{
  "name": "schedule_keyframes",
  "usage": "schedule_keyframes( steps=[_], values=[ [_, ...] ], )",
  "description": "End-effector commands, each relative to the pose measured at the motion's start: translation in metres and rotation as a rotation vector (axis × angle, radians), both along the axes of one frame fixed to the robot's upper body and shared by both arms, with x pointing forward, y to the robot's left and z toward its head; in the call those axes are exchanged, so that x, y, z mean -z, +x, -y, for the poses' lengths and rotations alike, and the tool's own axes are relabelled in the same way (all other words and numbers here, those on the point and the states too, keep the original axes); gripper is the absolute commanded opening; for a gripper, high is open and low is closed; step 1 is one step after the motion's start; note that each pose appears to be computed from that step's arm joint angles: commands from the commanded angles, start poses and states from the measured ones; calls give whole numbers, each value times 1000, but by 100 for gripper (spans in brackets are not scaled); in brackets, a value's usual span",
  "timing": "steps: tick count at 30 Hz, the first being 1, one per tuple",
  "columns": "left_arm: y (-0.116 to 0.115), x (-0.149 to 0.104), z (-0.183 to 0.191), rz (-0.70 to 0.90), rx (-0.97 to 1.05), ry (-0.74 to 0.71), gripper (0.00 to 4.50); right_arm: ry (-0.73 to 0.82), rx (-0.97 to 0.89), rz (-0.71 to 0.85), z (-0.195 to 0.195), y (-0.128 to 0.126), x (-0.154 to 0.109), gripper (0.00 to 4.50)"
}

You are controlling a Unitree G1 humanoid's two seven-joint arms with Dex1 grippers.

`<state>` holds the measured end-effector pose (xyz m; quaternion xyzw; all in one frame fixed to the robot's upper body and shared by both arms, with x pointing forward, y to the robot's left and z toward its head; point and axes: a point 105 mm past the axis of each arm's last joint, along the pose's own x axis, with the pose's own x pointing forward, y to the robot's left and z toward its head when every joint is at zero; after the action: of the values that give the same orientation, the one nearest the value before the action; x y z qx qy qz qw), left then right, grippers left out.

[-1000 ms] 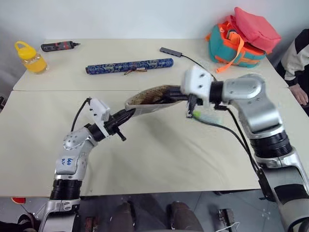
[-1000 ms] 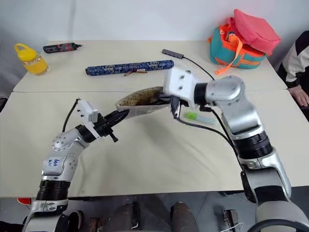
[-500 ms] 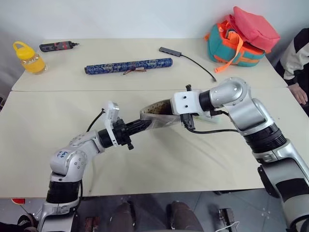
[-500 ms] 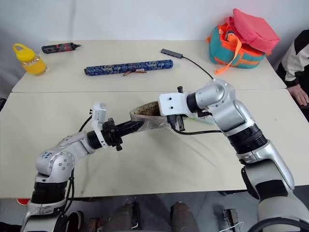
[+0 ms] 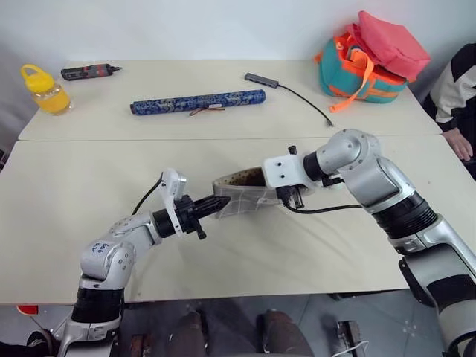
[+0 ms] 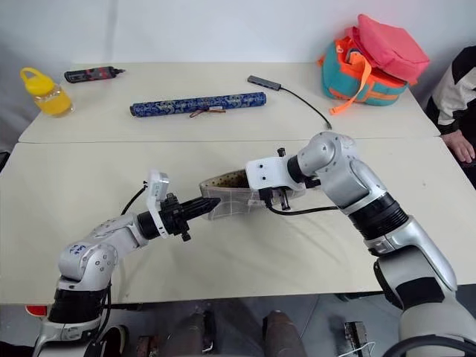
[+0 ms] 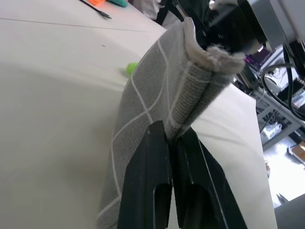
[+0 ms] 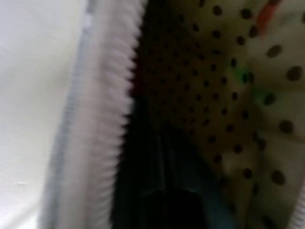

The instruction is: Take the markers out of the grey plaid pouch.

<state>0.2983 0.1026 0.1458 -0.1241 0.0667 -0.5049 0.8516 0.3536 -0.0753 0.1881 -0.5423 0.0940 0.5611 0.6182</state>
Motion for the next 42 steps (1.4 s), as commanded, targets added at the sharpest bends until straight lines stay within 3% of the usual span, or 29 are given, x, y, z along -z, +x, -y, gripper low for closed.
schedule_keyframes(
  steps=[1, 3, 22, 26, 34, 42],
  values=[
    [-5, -1, 1, 33, 3, 20, 0, -9, -18, 22, -1, -4, -3, 162],
    [-4, -1, 2, 33, 1, 19, 0, -27, -24, 12, -1, -7, 2, 230],
    [-3, 0, 3, 43, -1, 33, 0, -75, -57, 44, -5, 2, 40, 230],
    [-3, 0, 3, 44, -6, 33, 0, -55, -80, 31, -9, -3, 41, 144],
    [-2, 0, 2, 46, -6, 38, 0, 6, -127, 78, -24, -8, 21, 144],
    [-3, -1, 5, 52, 5, 44, 0, -48, -108, 86, -19, 2, 45, 144]
  ],
)
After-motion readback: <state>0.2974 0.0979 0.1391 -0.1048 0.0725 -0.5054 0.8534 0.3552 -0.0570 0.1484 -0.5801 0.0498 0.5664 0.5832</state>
